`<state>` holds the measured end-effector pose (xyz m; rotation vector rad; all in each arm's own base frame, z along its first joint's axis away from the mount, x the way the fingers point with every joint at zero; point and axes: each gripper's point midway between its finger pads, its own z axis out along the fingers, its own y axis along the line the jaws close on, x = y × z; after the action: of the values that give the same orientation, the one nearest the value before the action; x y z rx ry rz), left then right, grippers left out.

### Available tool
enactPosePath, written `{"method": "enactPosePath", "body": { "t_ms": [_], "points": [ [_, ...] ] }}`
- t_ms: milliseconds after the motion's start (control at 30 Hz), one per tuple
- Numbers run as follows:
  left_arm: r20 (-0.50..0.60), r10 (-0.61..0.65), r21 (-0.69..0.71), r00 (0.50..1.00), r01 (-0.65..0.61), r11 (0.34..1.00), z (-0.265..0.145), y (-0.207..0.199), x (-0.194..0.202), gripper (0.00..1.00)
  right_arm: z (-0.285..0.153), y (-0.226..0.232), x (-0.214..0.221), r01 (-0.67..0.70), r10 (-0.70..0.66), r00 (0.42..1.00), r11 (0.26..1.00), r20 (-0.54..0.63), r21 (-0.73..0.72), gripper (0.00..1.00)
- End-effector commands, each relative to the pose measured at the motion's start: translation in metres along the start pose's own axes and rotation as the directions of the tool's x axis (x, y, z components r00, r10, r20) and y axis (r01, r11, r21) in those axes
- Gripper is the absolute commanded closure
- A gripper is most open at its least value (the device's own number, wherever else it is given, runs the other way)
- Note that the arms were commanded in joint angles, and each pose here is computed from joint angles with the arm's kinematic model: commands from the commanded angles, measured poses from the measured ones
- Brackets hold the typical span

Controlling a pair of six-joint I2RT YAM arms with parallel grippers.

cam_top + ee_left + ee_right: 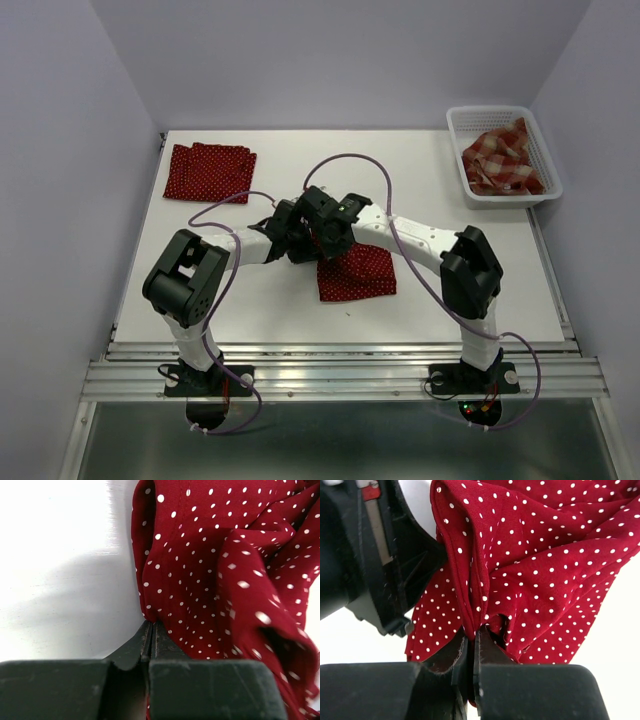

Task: Fold and stack the skirts
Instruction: Fold the skirt

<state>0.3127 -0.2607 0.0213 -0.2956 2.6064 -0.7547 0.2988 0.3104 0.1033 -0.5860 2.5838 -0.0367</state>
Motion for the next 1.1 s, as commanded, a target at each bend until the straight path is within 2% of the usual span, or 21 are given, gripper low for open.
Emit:
{"method": "enactPosePath", "body": {
  "t_ms": [0, 67, 100, 167, 300, 333, 367, 400, 500, 533, 567, 600, 667, 800, 867, 900, 933, 1067],
  "points": [
    [-0.016, -0.009, -0.050, 1.000, 0.008, 0.999, -0.004, 0.013, 0.010, 1.00, 0.006, 0.014, -0.016, -0.051, 0.052, 0.998, 0.999, 0.044, -0.019, 0.93],
    [-0.006, -0.010, -0.058, 1.000, 0.009, 0.998, -0.007, 0.013, 0.008, 1.00, 0.012, 0.019, -0.012, -0.054, 0.055, 0.998, 0.998, 0.031, -0.030, 0.90],
    [0.001, -0.016, -0.079, 1.000, 0.016, 0.997, -0.009, 0.018, 0.007, 1.00, 0.017, 0.023, -0.009, -0.052, 0.053, 0.998, 0.998, 0.019, -0.046, 0.82],
    [0.015, -0.026, -0.090, 1.000, 0.028, 0.996, -0.014, 0.020, 0.005, 1.00, 0.022, 0.025, -0.005, -0.051, 0.051, 0.999, 0.997, 0.006, -0.052, 0.75],
    [0.047, -0.042, -0.120, 0.998, 0.047, 0.992, -0.027, 0.029, -0.001, 0.90, 0.020, 0.031, -0.006, -0.057, 0.058, 0.998, 0.995, 0.013, -0.087, 0.53],
    [0.058, -0.050, -0.130, 0.997, 0.057, 0.990, -0.030, 0.032, -0.003, 0.86, 0.013, 0.031, -0.011, -0.053, 0.057, 0.998, 0.993, 0.033, -0.105, 0.48],
    [0.067, -0.050, -0.136, 0.996, 0.058, 0.989, -0.033, 0.034, -0.005, 0.85, 0.009, 0.033, -0.014, -0.052, 0.058, 0.997, 0.991, 0.043, -0.123, 0.48],
    [0.081, -0.051, -0.145, 0.995, 0.063, 0.987, -0.038, 0.036, -0.006, 0.84, 0.005, 0.035, -0.015, -0.045, 0.053, 0.997, 0.989, 0.051, -0.141, 0.43],
    [0.110, -0.057, -0.155, 0.992, 0.074, 0.985, -0.049, 0.042, -0.012, 0.73, -0.021, 0.046, -0.026, -0.020, 0.049, 0.993, 0.967, 0.108, -0.254, 0.29],
    [0.115, -0.059, -0.159, 0.992, 0.077, 0.984, -0.052, 0.043, -0.012, 0.69, -0.029, 0.053, -0.028, -0.006, 0.047, 0.991, 0.951, 0.125, -0.309, 0.20],
    [0.131, -0.063, -0.155, 0.989, 0.083, 0.984, -0.058, 0.042, -0.016, 0.67, -0.047, 0.053, -0.034, 0.001, 0.058, 0.985, 0.939, 0.161, -0.343, 0.18],
    [0.135, -0.063, -0.170, 0.989, 0.086, 0.982, -0.061, 0.046, -0.015, 0.63, -0.050, 0.052, -0.028, 0.006, 0.054, 0.986, 0.935, 0.160, -0.354, 0.01],
    [0.161, -0.064, -0.166, 0.985, 0.091, 0.982, -0.073, 0.045, -0.017, 0.55, -0.074, 0.049, -0.033, 0.020, 0.071, 0.974, 0.918, 0.214, -0.395, 0.00],
    [0.217, -0.074, -0.167, 0.973, 0.112, 0.980, -0.093, 0.047, -0.020, 0.48, -0.091, 0.027, -0.025, -0.023, 0.124, 0.958, 0.933, 0.259, -0.358, 0.00],
    [0.243, -0.073, -0.147, 0.967, 0.112, 0.983, -0.104, 0.043, -0.024, 0.29, -0.089, 0.018, -0.013, -0.053, 0.142, 0.958, 0.941, 0.249, -0.333, 0.00],
    [0.241, -0.070, -0.150, 0.968, 0.109, 0.983, -0.106, 0.044, -0.022, 0.09, -0.089, 0.010, -0.013, -0.077, 0.163, 0.955, 0.943, 0.249, -0.323, 0.00],
    [0.241, -0.062, -0.149, 0.968, 0.100, 0.984, -0.109, 0.043, -0.021, 0.01, -0.087, 0.004, -0.007, -0.104, 0.186, 0.952, 0.943, 0.242, -0.316, 0.00],
    [0.246, -0.059, -0.139, 0.968, 0.095, 0.986, -0.117, 0.047, -0.015, 0.01, -0.073, -0.008, 0.005, -0.166, 0.237, 0.951, 0.933, 0.199, -0.319, 0.00]
  ]
}}
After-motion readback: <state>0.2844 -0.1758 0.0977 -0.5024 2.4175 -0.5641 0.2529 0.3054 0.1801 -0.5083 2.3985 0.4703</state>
